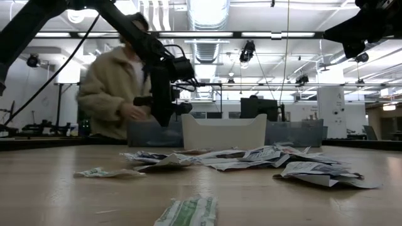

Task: Pick & Place First Aid Supplies
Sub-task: Put the blue bandage pack into the left gray bin

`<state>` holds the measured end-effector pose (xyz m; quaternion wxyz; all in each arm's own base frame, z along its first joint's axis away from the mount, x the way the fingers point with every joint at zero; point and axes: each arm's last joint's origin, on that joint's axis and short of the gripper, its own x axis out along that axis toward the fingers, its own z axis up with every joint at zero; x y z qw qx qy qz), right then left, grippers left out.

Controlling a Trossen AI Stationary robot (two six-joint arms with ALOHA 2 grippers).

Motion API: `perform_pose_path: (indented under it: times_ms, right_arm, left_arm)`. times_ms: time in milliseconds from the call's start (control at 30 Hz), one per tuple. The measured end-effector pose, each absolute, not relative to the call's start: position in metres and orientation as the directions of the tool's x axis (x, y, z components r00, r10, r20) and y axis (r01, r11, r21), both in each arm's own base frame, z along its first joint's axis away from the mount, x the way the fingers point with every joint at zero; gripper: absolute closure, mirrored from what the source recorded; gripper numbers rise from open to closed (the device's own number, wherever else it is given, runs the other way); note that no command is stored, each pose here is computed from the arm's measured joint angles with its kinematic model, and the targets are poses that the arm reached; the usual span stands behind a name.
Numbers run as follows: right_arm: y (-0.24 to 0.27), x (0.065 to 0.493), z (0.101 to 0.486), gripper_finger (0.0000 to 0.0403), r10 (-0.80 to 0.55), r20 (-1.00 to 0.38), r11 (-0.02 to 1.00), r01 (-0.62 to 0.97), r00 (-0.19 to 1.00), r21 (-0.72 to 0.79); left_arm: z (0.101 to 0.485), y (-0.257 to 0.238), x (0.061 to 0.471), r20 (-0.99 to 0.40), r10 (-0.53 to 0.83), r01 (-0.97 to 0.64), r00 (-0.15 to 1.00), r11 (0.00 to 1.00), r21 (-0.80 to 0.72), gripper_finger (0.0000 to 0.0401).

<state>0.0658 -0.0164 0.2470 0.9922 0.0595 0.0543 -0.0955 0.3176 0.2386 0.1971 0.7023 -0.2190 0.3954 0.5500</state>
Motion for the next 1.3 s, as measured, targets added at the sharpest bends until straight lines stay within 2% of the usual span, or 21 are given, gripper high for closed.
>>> perform_pose_path:
  times_ms: [367, 667, 800, 1100, 1300]
  right_arm:
    - [-0.016, 0.066, 0.247, 0.0364, -0.183, -0.119, 0.975, 0.196, 0.976, 0.108]
    - [-0.016, 0.066, 0.247, 0.0364, -0.183, -0.119, 0.975, 0.196, 0.976, 0.108]
    - [-0.016, 0.066, 0.247, 0.0364, -0.183, -0.119, 0.975, 0.196, 0.976, 0.108]
    - [-0.016, 0.066, 0.247, 0.0364, -0.183, -0.119, 0.975, 0.196, 0.976, 0.108]
    - [-0.016, 0.066, 0.247, 0.0364, -0.183, -0.119, 0.975, 0.196, 0.976, 0.107]
  left_arm:
    - [0.193, 0.24, 0.318, -0.8, 0.596, -0.944, 0.073, 0.301, 0.138, 0.0396]
    - [0.193, 0.24, 0.318, -0.8, 0.596, -0.939, 0.073, 0.311, 0.146, 0.0307]
    - [0.197, 0.239, 0.317, -0.798, 0.598, -0.939, 0.077, 0.312, 0.143, 0.0285]
    - [0.22, 0.233, 0.312, -0.821, 0.56, -0.929, 0.114, 0.353, 0.112, 0.0282]
    - [0.233, 0.227, 0.313, -0.853, 0.475, -0.909, 0.214, 0.417, 0.005, 0.0281]
